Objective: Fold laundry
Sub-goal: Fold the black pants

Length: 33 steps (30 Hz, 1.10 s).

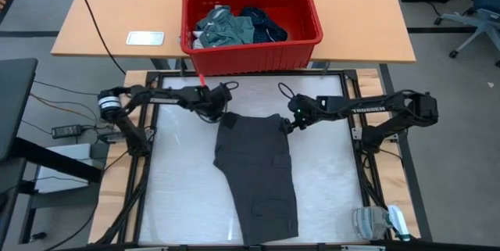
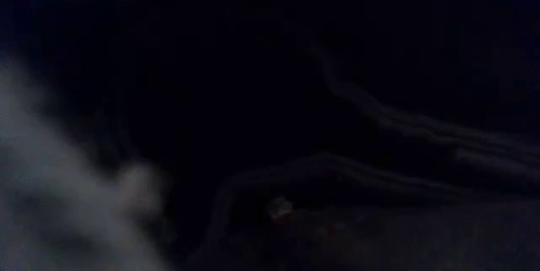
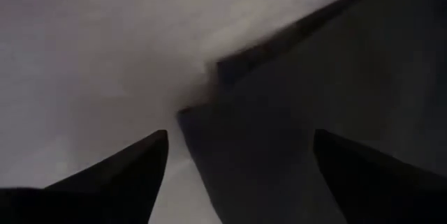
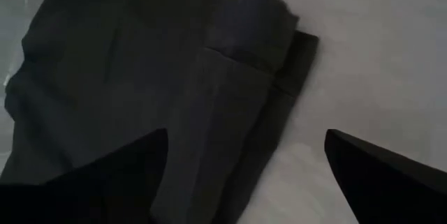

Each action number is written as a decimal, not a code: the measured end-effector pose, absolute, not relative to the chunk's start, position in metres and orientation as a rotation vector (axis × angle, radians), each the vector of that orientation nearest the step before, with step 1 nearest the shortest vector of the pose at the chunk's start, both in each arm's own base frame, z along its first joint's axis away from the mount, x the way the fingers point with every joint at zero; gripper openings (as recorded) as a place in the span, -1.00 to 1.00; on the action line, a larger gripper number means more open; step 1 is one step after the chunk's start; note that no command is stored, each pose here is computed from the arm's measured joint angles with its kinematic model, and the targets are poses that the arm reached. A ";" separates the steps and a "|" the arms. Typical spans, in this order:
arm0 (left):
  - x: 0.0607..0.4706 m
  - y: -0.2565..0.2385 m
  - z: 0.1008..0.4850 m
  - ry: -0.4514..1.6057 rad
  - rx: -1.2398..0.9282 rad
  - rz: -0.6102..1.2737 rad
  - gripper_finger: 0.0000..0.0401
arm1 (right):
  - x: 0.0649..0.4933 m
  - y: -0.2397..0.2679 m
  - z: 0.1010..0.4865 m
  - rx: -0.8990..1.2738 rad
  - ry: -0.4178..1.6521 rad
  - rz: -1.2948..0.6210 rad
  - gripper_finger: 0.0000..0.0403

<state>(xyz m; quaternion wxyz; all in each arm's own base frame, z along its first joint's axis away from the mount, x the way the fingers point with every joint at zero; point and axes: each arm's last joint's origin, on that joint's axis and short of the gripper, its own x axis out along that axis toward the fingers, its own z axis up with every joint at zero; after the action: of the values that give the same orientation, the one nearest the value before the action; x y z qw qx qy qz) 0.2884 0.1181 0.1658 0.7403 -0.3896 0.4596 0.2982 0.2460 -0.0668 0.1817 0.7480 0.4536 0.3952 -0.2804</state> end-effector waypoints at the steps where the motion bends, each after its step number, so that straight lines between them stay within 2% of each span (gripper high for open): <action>1: 0.290 0.121 0.160 1.018 -0.861 0.658 0.84 | 0.246 -0.068 0.182 1.011 0.864 -0.612 0.92; 6: 0.293 0.132 0.142 1.051 -0.859 0.582 0.86 | 0.247 -0.071 0.182 1.039 0.846 -0.596 0.89; 9: 0.299 0.134 0.141 1.005 -0.840 0.525 0.77 | 0.253 -0.076 0.176 1.034 0.837 -0.568 0.87; 16: 0.306 0.137 0.140 0.951 -0.786 0.471 0.29 | 0.267 -0.087 0.139 1.090 0.913 -0.577 0.76; 23: 0.310 0.138 0.130 0.968 -0.784 0.428 -0.16 | 0.271 -0.089 0.127 1.095 0.946 -0.565 0.65; 25: 0.311 0.138 0.129 0.967 -0.793 0.409 -0.31 | 0.271 -0.091 0.127 1.098 0.934 -0.549 0.53; 27: 0.311 0.138 0.129 0.957 -0.799 0.392 -0.50 | 0.271 -0.093 0.127 1.102 0.927 -0.546 0.33; 31: 0.314 0.140 0.130 0.917 -0.830 0.325 -0.89 | 0.271 -0.096 0.123 1.101 0.931 -0.543 -0.26; 33: 0.315 0.141 0.130 0.900 -0.841 0.296 -0.92 | 0.271 -0.099 0.122 1.091 0.926 -0.522 -0.59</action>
<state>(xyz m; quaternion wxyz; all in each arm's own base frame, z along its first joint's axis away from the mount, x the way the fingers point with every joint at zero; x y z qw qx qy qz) 0.3147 0.1413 0.1301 0.8058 -0.3931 0.4207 0.1385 0.2711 -0.0994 0.1218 0.7238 0.4941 0.4193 -0.2367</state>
